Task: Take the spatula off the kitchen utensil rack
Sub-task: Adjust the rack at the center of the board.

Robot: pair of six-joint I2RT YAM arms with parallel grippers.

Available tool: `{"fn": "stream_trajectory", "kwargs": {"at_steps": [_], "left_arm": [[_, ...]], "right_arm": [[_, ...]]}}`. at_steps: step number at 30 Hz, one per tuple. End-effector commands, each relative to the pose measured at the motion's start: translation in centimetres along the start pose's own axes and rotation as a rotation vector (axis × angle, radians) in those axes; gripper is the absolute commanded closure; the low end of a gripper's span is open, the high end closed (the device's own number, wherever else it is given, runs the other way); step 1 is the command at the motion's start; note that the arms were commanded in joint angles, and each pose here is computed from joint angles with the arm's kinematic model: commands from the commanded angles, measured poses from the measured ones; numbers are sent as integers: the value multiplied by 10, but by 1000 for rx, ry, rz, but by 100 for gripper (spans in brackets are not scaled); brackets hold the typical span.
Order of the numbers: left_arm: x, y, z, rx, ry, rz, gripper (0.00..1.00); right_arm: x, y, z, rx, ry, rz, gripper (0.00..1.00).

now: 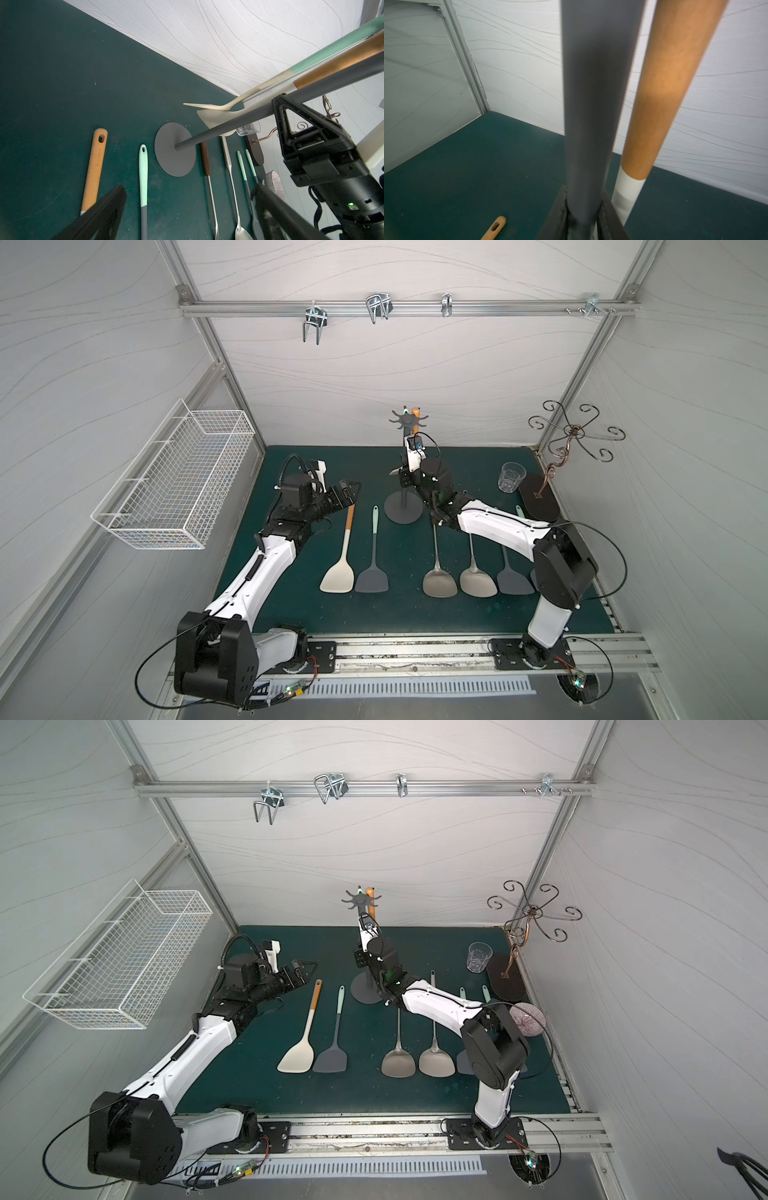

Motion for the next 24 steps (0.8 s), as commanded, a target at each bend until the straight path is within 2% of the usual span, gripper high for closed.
{"fn": "stream_trajectory", "kwargs": {"at_steps": [1, 5, 9, 15, 24], "left_arm": [[2, -6, 0, 19, -5, -20, 1], [3, -5, 2, 19, -11, -20, 1], [5, -6, 2, 21, -12, -18, 1], [9, -6, 5, 19, -14, -9, 1], [14, -6, 1, 44, 46, -9, 1]], "right_arm": [[3, 5, 2, -76, -120, -17, 83], [-1, 2, -8, -40, -298, -67, 85], [-3, -2, -15, -36, -418, -99, 88], [-10, -2, -20, -128, -553, -164, 88], [-15, -3, -33, -111, -826, -165, 91]]}}
Point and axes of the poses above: each gripper's point midway between its finger pads, its own x axis out along the fingers, its own z axis along the line the jaws close on, y = z × x, the point moved 6 cm from there along -x, back along the fingers, and after that the axes turned 11 degrees about -x, right-handed, at the moved point
